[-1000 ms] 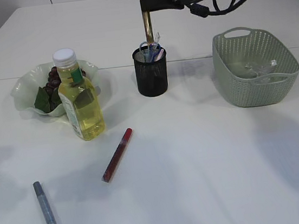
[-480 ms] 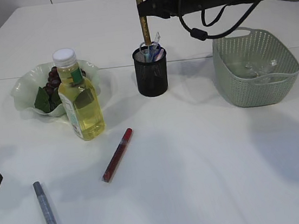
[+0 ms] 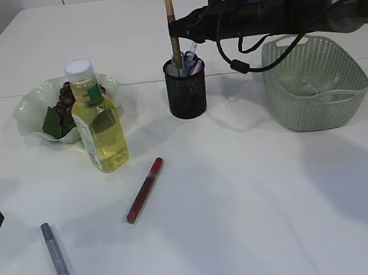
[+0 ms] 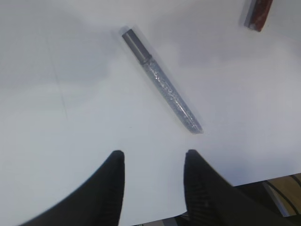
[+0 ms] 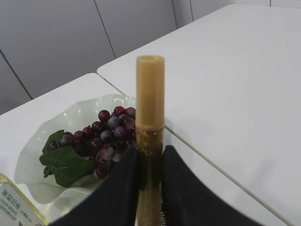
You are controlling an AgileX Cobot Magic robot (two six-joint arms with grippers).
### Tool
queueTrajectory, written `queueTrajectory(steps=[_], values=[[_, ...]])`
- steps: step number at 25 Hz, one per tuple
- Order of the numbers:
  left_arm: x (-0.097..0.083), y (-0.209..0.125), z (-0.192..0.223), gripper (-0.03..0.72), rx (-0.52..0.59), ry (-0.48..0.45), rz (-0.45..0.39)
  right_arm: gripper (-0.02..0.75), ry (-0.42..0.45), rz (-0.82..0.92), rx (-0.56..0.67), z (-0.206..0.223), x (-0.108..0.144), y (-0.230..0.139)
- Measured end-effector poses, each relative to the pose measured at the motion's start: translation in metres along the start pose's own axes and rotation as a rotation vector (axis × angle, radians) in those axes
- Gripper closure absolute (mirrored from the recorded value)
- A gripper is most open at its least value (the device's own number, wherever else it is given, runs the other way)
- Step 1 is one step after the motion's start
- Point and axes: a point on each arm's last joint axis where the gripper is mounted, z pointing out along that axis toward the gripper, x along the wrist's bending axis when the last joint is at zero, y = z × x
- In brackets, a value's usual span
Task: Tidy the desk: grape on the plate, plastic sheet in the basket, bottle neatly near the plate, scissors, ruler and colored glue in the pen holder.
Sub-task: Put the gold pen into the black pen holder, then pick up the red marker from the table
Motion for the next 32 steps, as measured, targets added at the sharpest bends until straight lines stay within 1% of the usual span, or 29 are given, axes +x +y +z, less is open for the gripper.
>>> queueTrajectory(steps=[2, 6, 7, 11, 13, 15, 17, 21, 23, 26, 28, 32], values=[[0.000, 0.000, 0.000, 0.379, -0.002, 0.000, 0.000, 0.568, 0.003, -0.007, 0.003, 0.001, 0.001, -0.001], [0.000, 0.000, 0.000, 0.379, -0.002, 0.000, 0.000, 0.436, 0.022, -0.010, 0.002, 0.003, 0.004, -0.001], [0.000, 0.000, 0.000, 0.379, -0.002, 0.000, 0.000, 0.414, 0.035, -0.010, 0.001, 0.003, 0.005, -0.001], [0.000, 0.001, 0.000, 0.379, -0.006, -0.002, -0.001, 0.384, 0.052, 0.007, 0.016, 0.002, 0.007, -0.001], [0.000, 0.001, 0.000, 0.379, -0.009, -0.003, -0.002, 0.382, 0.052, 0.013, 0.071, 0.000, 0.009, 0.000], [0.000, 0.001, 0.000, 0.379, -0.012, -0.003, -0.002, 0.381, 0.039, 0.015, 0.173, -0.007, 0.014, 0.006], [0.000, 0.001, 0.000, 0.379, -0.011, -0.003, -0.002, 0.381, 0.008, 0.053, 0.282, -0.018, 0.020, 0.017], [0.000, 0.001, 0.000, 0.379, -0.012, -0.003, -0.002, 0.381, -0.087, 0.140, 0.509, -0.048, 0.042, 0.047], [0.000, 0.001, 0.000, 0.379, -0.012, -0.003, -0.002, 0.381, -0.109, 0.185, 0.589, -0.061, 0.059, 0.062], [0.000, 0.001, 0.000, 0.379, -0.012, -0.005, -0.003, 0.381, -0.138, 0.252, 0.633, -0.078, 0.084, 0.086], [0.000, 0.001, 0.000, 0.379, -0.012, -0.005, -0.003, 0.381, -0.154, 0.280, 0.648, -0.081, 0.101, 0.097], [0.000, 0.002, 0.000, 0.379, -0.019, -0.005, -0.003, 0.381, -0.208, 0.312, 0.713, -0.075, 0.134, 0.104]])
